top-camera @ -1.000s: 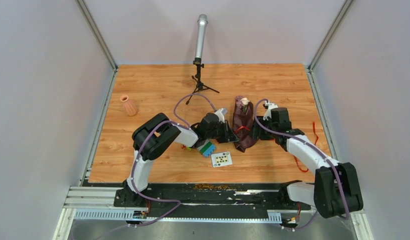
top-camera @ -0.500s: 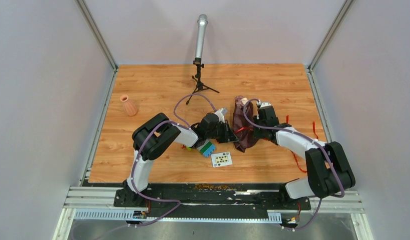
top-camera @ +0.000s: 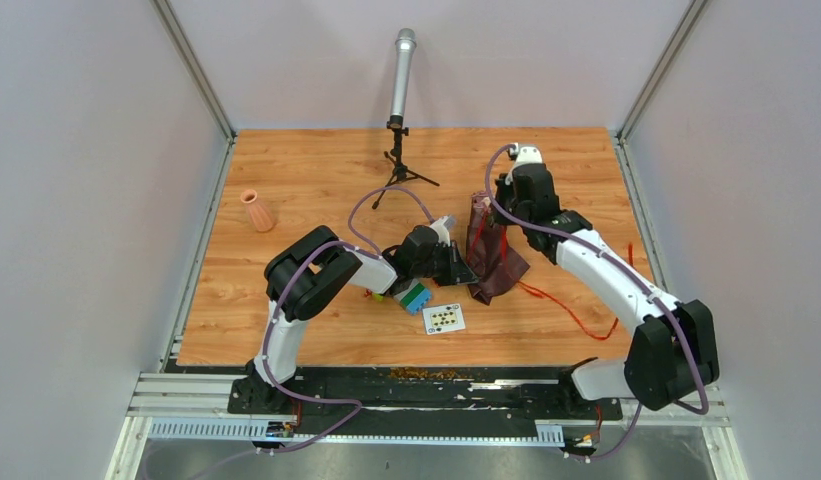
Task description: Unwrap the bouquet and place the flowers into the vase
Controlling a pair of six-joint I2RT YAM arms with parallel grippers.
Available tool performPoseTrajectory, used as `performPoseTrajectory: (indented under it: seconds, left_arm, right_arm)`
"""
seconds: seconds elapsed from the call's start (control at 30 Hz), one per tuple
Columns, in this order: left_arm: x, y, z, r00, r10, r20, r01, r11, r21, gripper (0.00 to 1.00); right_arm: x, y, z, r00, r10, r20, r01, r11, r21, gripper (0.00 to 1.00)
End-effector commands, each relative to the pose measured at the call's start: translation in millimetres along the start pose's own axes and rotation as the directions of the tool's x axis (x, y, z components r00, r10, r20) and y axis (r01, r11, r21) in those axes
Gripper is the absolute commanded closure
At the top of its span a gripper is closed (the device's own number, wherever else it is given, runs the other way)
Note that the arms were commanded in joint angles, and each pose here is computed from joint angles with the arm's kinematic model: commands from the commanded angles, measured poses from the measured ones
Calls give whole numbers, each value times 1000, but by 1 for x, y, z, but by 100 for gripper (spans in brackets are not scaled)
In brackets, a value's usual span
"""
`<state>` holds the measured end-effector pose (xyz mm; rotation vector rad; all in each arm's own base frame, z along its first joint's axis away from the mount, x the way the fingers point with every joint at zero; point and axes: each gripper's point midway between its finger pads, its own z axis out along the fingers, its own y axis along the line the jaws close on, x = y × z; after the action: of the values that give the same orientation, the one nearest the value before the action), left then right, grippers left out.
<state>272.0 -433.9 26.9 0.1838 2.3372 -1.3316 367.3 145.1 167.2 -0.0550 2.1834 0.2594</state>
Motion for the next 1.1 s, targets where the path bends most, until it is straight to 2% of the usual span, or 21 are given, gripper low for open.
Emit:
performPoseTrajectory:
  seconds: [0.0, 0.27, 0.4, 0.57, 0.67, 0.77, 0.87, 0.97, 1.07]
  left_arm:
    - [3, 10, 0, 1000, 20, -16, -21, 999, -32, 100]
    - [3, 11, 0, 1000, 21, -15, -21, 999, -32, 100]
    - [4, 13, 0, 1000, 19, -16, -19, 999, -37, 100]
    - [4, 13, 0, 1000, 20, -18, -21, 999, -36, 100]
    - [4, 12, 0, 1000, 22, -18, -22, 999, -36, 100]
    - [2, 10, -1, 1000, 22, -15, -22, 999, -33, 100]
    - [1, 8, 0, 1000, 22, -15, -23, 999, -29, 98]
    - [-1, 7, 0, 999, 30, -15, -31, 999, -31, 90]
    - [-2, 6, -1, 999, 32, -12, -33, 999, -37, 83]
  right_arm:
    - [-63, 35, 7, 985, -24, 172, 35, 998, -61, 98]
    - [-107, 90, 54, 976, -68, 207, 96, 987, -129, 99]
    - [-138, 126, 57, 962, -74, 262, 129, 972, -197, 98]
    - [-142, 165, 64, 951, -123, 284, 205, 938, -279, 94]
    - [-134, 175, 65, 951, -147, 271, 228, 926, -299, 83]
    - [-133, 167, 56, 953, -145, 266, 218, 938, -269, 58]
    - [-135, 148, 36, 954, -155, 257, 211, 956, -205, 41]
    - [-125, 117, 13, 966, -150, 210, 181, 974, -136, 30]
    - [-98, 78, -7, 987, -94, 132, 107, 990, -94, 26]
